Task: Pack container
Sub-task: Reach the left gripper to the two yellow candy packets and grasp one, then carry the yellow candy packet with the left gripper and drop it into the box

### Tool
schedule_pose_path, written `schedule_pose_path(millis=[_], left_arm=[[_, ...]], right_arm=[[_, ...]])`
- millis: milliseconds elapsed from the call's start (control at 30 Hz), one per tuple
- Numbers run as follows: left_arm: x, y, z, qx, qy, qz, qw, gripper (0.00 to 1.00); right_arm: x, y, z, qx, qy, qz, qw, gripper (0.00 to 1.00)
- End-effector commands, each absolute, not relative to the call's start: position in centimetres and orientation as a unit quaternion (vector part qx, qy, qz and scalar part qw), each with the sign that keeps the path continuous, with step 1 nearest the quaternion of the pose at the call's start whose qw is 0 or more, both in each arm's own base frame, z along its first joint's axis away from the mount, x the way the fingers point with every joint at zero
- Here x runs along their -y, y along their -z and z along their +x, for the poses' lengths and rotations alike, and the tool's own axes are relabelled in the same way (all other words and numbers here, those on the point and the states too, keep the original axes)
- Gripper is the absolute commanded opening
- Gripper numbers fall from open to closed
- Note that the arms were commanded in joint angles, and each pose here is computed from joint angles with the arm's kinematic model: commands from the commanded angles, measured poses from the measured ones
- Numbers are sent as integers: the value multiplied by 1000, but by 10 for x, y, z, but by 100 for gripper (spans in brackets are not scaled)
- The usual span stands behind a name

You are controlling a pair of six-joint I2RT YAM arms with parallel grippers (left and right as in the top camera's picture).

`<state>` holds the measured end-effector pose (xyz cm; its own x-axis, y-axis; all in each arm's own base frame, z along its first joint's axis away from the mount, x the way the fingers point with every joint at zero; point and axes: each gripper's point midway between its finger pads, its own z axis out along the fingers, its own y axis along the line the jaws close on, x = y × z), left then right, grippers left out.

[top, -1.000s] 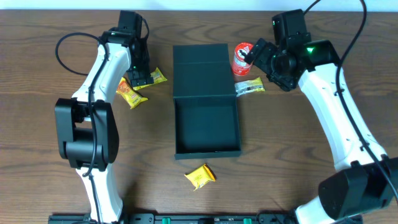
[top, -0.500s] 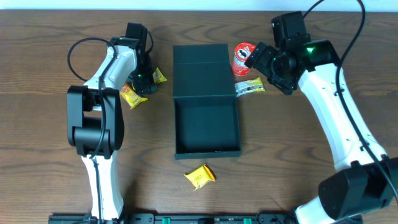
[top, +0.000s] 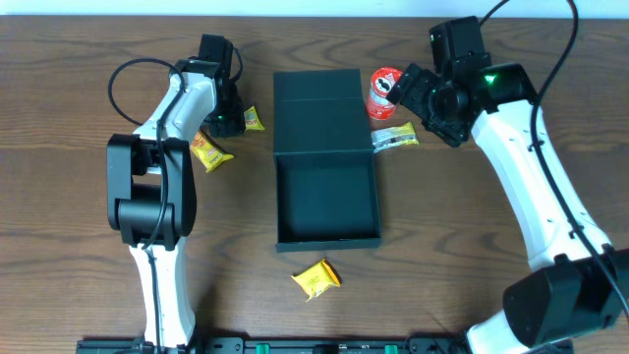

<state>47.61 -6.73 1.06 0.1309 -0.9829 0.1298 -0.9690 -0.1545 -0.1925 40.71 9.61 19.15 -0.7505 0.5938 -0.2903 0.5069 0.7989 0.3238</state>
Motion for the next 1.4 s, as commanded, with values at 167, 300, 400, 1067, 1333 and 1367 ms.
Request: schedule_pose_path(millis=[167,300,400,1067,1333,1367], left_arm=[[73,-11,500,-785,144,-597,76,11],[72,-10,494,-861,124,-486,83,12],[72,-9,490,-892,114,-429,85,9],[84,-140,475,-973,51,-105,200,14],[120,-167,415,-987,42,-24,153,15],[124,-165,407,-989,39,-18,140,15]], right_arm=[[-97,-186,408,-929,-103,297,193,99],[-97,-187,411,-928,-106,297,199,99],[-98,-189,413,-927,-109,296,203,99],[-101,-195,424,-921,-123,295,225,99],[-102,-200,434,-914,-130,294,246,99],[-101,-201,435,-914,-129,295,248,99]])
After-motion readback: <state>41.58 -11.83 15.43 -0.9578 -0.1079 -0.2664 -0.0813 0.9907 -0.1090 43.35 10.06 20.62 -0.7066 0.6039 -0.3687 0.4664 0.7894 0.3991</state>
